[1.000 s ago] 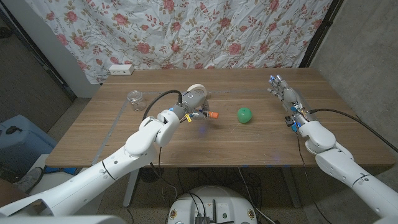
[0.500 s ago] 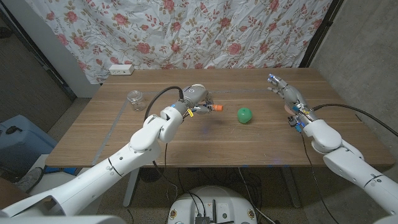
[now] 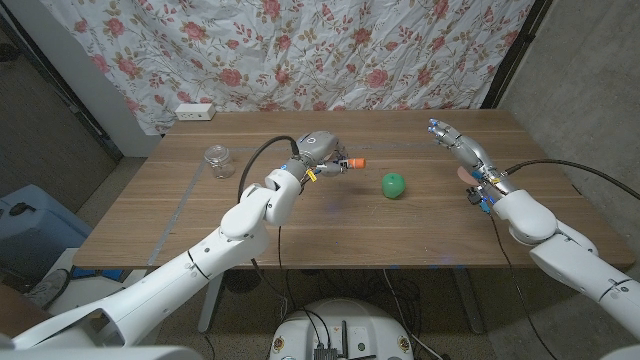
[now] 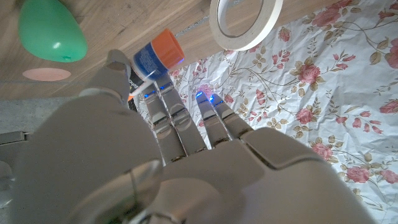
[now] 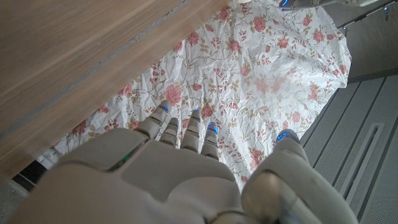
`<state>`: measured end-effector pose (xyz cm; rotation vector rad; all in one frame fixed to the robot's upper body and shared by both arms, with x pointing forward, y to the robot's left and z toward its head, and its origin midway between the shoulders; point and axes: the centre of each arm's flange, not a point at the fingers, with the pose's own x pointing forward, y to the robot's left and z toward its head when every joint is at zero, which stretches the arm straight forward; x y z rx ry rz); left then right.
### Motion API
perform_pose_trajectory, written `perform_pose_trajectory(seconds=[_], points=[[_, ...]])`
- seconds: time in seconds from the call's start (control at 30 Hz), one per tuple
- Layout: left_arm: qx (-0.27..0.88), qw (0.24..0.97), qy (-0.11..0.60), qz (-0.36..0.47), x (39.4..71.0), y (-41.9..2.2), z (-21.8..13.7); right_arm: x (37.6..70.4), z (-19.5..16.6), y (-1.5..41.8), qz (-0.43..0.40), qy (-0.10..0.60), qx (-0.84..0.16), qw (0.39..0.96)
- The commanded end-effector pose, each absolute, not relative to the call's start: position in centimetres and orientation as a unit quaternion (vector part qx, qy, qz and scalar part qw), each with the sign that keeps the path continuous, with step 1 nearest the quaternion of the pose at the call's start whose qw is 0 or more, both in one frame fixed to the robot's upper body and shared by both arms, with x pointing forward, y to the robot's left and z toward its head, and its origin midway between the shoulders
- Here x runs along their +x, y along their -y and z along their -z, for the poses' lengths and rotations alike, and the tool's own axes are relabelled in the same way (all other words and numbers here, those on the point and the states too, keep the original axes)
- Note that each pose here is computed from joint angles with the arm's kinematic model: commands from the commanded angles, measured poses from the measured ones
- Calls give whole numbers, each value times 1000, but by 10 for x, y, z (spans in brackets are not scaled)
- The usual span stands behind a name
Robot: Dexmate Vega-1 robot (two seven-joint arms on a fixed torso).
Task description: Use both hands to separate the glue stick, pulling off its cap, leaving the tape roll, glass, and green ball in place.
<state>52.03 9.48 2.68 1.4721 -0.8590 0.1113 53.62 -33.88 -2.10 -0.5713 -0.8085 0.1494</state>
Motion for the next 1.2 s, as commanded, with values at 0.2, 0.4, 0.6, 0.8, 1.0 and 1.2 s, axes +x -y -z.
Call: perform_pose_trajectory(seconds=[0.2, 0.4, 0.6, 0.8, 1.0, 1.2], points=[[620, 675, 394, -69, 524, -80, -29, 528, 17, 330, -95, 392, -335, 852], [606, 686, 395, -78, 524, -76, -27, 524, 15, 328, -100, 393, -355, 842], [586, 695, 407, -87, 527, -68, -28, 526, 12, 324, -103, 390, -383, 831], [576, 698, 417, -85, 532, -59, -29, 528, 8, 317, -117, 390, -403, 820], [566, 703, 422, -85, 534, -53, -23, 528, 4, 312, -119, 388, -428, 808], [562, 708, 420, -86, 536, -49, -22, 529, -2, 310, -117, 385, -448, 798]])
